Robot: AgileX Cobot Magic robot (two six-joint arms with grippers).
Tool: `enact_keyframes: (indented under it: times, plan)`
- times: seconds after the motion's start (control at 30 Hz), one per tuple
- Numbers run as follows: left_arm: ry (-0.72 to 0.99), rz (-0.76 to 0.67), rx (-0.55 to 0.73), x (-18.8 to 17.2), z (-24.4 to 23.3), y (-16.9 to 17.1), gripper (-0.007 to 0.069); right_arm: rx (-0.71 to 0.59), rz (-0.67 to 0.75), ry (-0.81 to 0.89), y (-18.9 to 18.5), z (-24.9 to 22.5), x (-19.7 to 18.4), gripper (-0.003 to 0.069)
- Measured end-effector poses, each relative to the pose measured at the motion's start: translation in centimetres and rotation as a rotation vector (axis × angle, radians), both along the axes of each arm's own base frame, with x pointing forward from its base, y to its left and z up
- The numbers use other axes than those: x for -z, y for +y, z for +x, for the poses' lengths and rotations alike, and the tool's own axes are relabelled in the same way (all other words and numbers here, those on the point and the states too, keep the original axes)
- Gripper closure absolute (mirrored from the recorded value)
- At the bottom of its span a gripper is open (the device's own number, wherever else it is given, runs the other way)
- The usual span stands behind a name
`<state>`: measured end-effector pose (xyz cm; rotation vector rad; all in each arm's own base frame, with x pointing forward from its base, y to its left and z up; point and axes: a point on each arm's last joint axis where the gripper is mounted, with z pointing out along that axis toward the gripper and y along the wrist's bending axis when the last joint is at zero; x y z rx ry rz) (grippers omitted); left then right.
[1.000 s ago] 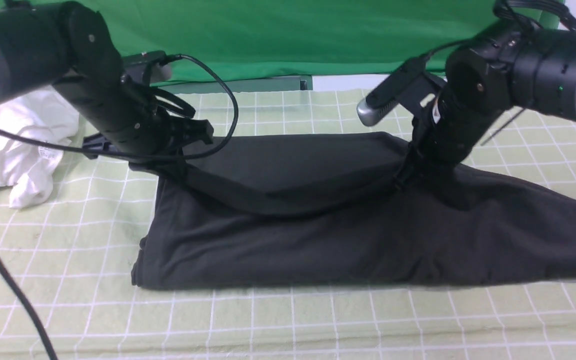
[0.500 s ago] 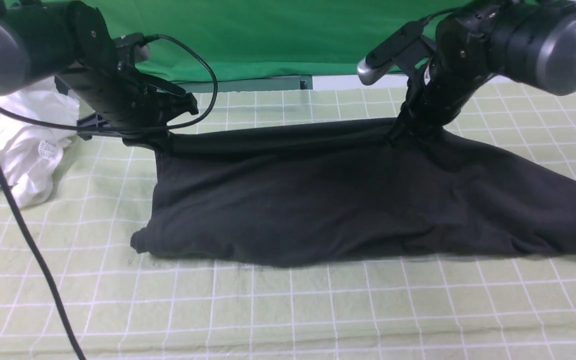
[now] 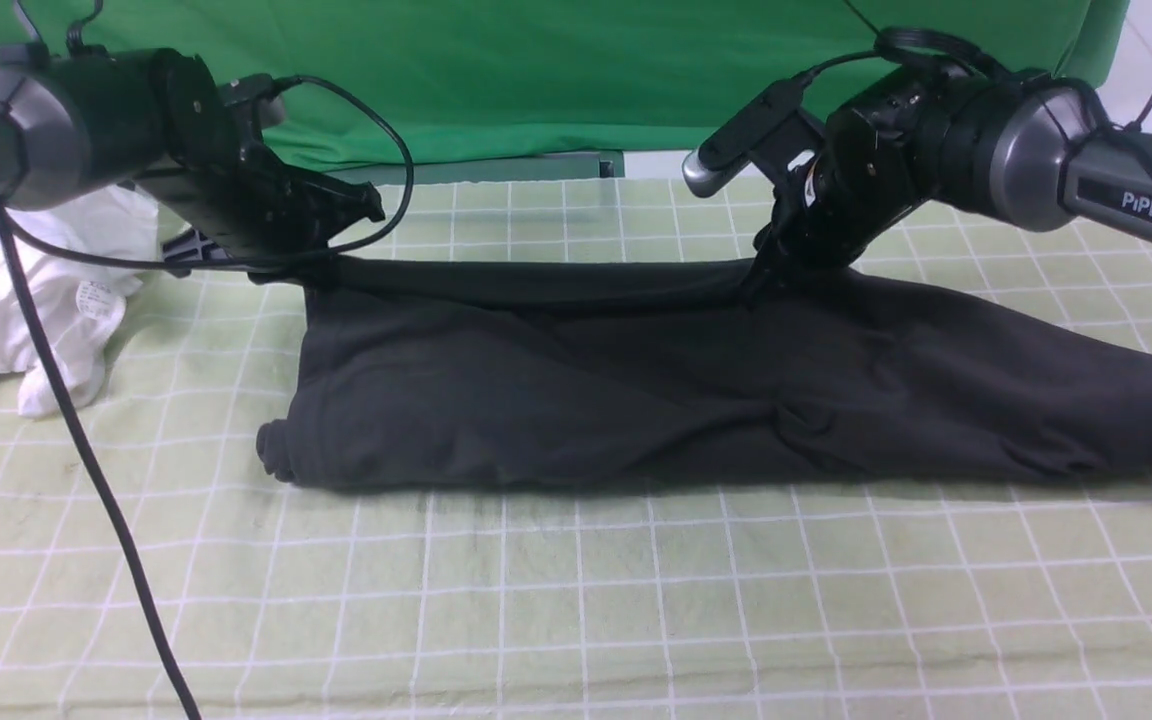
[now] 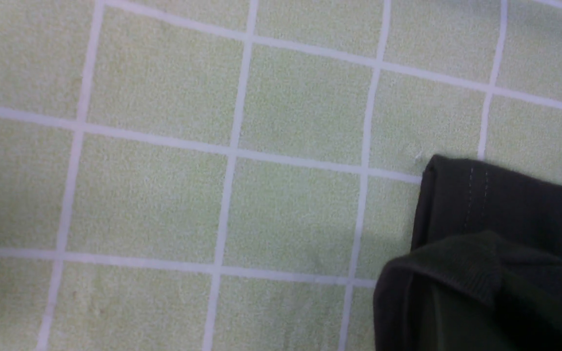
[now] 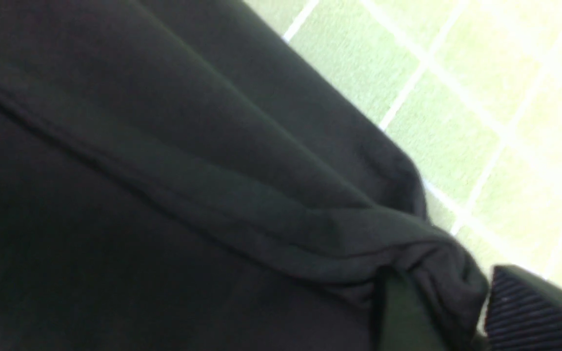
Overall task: Fold a long-sleeved shirt over a green coffee tablecloth.
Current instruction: 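Fold the black garment in half by bringing its near edge over to the far edge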
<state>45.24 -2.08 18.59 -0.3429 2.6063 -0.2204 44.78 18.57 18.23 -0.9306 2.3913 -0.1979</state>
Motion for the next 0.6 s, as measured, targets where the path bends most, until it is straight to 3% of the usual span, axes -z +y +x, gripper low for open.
enact_keyframes:
  times: [0.13, 0.27, 0.3, 0.47, 0.57, 0.6]
  plan:
    - [0.022, -0.001, -0.001, -0.4, 0.0, 0.0, 0.0558, 0.014, -0.024, 0.023, -0.2, -0.1, -0.6, 0.0316]
    - [0.004, 0.015, 0.014, -3.9, 0.4, 0.2, 0.0441, 0.035, -0.059, 0.02, -0.7, -0.3, -4.7, 0.0358]
    - [0.007, 0.015, 0.014, -3.9, 0.3, 0.2, 0.0441, 0.036, -0.059, 0.016, -0.7, -0.3, -5.0, 0.0364]
    - [-0.088, 0.018, 0.034, -10.5, 1.1, 0.1, 0.0274, 0.074, -0.029, -0.083, -1.7, -1.7, -13.4, 0.0482]
    - [-0.055, 0.0, 0.102, -12.2, 0.6, -0.3, 0.0252, 0.105, -0.027, -0.088, -2.6, -3.4, -16.9, 0.0592]
    - [-0.05, -0.002, 0.109, -12.3, 0.5, -0.3, 0.0256, 0.107, -0.029, -0.083, -2.6, -3.4, -16.9, 0.0599]
